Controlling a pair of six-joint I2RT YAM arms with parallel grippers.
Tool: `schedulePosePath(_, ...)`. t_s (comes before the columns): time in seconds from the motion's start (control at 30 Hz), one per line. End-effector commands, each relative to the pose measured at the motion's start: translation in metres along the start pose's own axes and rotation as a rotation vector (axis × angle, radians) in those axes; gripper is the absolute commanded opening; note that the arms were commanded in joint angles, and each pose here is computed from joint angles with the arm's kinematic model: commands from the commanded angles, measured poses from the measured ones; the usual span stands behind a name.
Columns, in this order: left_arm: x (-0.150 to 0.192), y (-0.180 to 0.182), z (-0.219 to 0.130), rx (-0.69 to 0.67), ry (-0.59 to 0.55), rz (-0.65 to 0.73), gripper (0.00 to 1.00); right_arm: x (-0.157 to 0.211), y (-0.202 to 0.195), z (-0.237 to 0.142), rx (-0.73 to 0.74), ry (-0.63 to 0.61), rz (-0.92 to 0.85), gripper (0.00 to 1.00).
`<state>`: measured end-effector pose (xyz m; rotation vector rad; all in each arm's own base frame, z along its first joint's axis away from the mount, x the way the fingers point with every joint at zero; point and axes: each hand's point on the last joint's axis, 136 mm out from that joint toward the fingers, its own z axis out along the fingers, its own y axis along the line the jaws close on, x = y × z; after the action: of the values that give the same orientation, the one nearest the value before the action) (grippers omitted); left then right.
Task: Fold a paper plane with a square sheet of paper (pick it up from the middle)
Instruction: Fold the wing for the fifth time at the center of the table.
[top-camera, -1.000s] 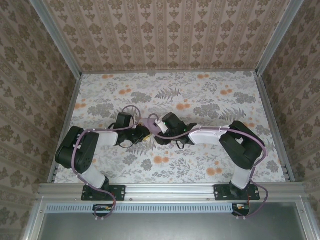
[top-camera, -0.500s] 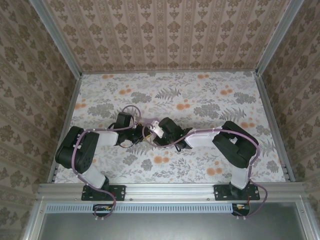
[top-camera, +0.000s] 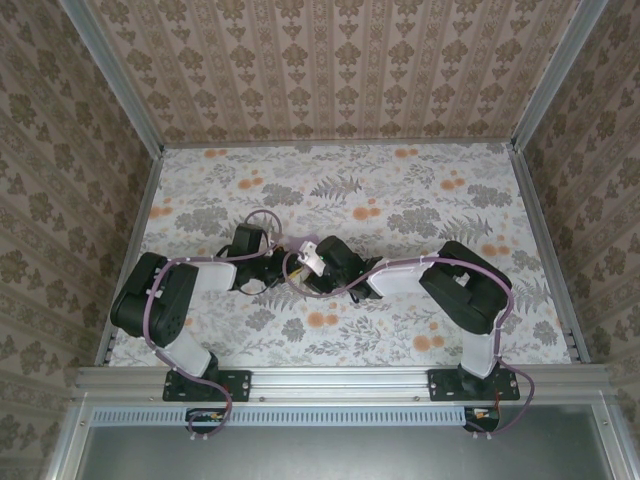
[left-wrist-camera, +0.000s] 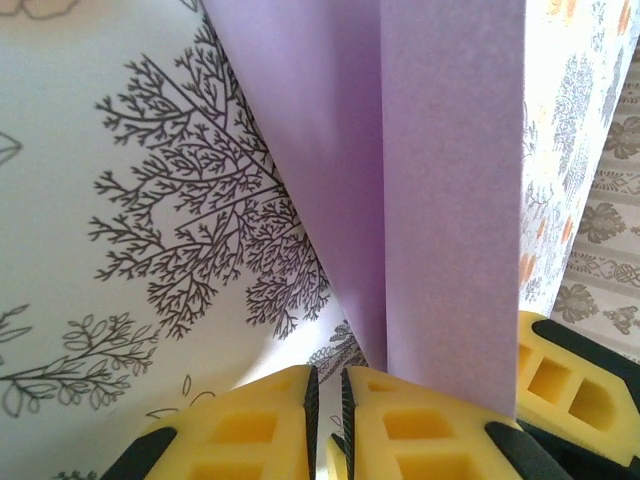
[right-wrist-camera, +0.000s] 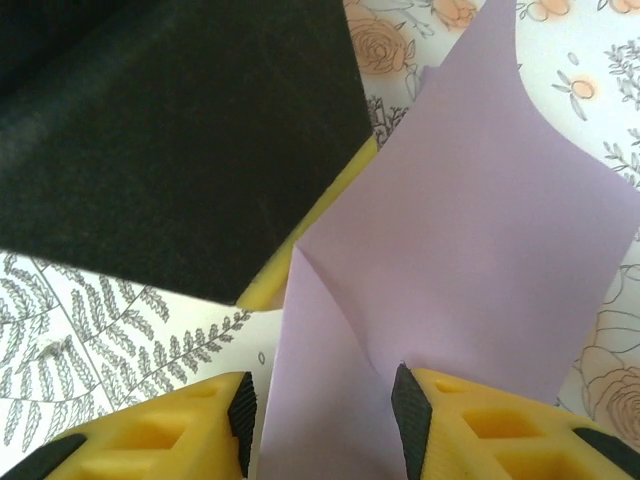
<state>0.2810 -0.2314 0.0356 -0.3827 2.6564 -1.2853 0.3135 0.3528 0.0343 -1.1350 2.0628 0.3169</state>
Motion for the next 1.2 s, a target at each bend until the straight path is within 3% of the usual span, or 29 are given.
schedulePosePath(0.0, -0.006, -0.013, -0.002, 0.029, -0.001, 0.000, 0.18, -0.001, -0.002, 0.002, 0.034, -0.012, -0.030, 0.41)
schedulePosePath(0.3, -0.013, -0.008, -0.016, 0.020, -0.035, -0.018, 0.18, -0.006, -0.002, -0.003, 0.028, -0.020, -0.016, 0.12)
schedulePosePath(0.5, -0.017, 0.000, -0.032, 0.019, -0.074, -0.034, 0.18, -0.012, 0.002, -0.007, -0.049, -0.011, 0.085, 0.00)
schedulePosePath(0.93, -0.017, -0.015, -0.051, 0.073, -0.131, 0.059, 0.21, -0.030, 0.016, -0.014, -0.359, 0.048, 0.543, 0.00)
schedulePosePath(1.17, -0.016, -0.024, -0.045, 0.113, -0.105, 0.081, 0.21, -0.043, 0.024, -0.013, -0.489, 0.058, 0.726, 0.00)
